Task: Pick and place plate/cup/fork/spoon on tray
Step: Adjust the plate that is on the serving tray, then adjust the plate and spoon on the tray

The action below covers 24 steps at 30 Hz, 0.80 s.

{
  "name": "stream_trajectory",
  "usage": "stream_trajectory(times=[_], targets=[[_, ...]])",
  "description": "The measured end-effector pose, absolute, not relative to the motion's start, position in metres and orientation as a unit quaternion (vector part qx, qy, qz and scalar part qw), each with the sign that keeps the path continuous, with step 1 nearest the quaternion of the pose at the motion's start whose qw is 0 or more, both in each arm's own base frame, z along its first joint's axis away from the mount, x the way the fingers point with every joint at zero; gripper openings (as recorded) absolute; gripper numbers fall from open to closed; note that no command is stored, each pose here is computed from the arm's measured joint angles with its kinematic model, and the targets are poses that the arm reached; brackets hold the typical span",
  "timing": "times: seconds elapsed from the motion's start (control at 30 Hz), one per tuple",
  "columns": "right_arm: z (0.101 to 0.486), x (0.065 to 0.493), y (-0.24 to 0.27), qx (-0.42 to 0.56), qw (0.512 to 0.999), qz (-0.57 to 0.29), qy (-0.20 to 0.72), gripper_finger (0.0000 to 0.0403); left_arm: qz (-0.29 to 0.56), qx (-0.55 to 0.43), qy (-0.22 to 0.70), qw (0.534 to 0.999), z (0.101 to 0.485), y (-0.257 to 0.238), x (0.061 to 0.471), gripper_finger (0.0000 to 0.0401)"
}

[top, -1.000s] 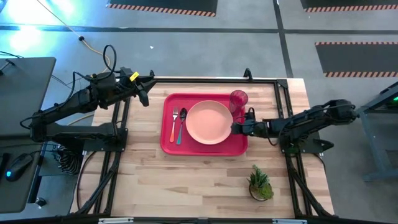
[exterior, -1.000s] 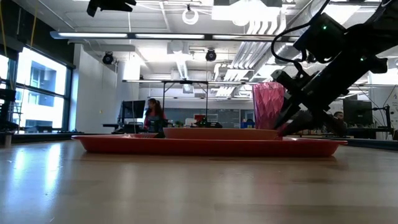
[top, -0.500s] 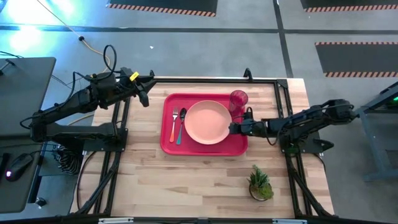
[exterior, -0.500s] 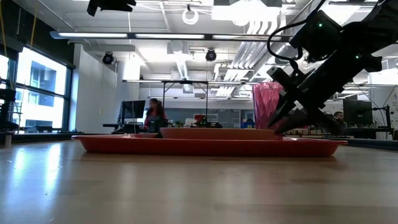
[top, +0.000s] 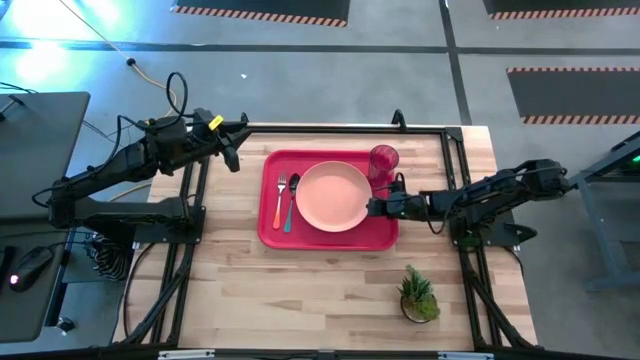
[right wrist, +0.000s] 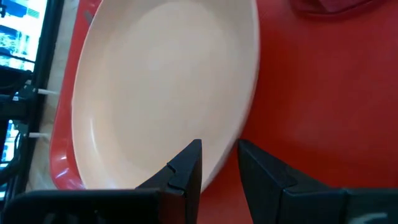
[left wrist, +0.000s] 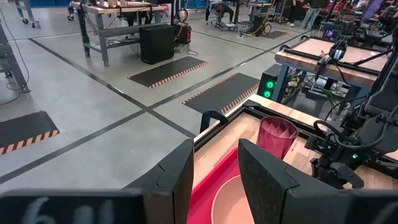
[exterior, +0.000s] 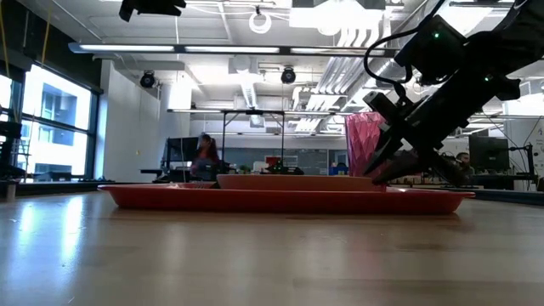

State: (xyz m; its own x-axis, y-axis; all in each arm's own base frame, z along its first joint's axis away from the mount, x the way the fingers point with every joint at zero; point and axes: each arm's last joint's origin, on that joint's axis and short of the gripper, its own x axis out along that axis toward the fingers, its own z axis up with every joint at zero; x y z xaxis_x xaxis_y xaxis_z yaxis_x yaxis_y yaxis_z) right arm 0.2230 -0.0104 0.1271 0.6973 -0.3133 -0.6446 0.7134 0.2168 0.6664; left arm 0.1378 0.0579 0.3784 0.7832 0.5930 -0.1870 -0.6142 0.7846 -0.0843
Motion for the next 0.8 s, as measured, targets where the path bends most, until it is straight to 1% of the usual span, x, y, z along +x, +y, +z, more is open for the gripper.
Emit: stream_trajectory(times=[0.37,0.53,0.67,0.8], targets=[[0.128,0.224,-0.01,0.517,0.767,-0.327,0.193,0.0094,0.32,-0.07,0.075,0.942,0.378,0.058,0.138,0.0115],[0.13,0.226,-0.008,0.502,0.788,-0.282,0.221,0.0094,0.32,-0.07,0.075,0.942,0.378,0.058,0.138,0.0115],[0.141,0.228,-0.006,0.456,0.833,-0.216,0.226,0.0094,0.32,-0.07,0.075,0.942,0.378,0.058,0.138,0.0115],[0.158,0.228,-0.005,0.393,0.883,-0.166,0.197,0.0094,0.32,-0.07,0.066,0.942,0.38,0.058,0.138,0.0115]])
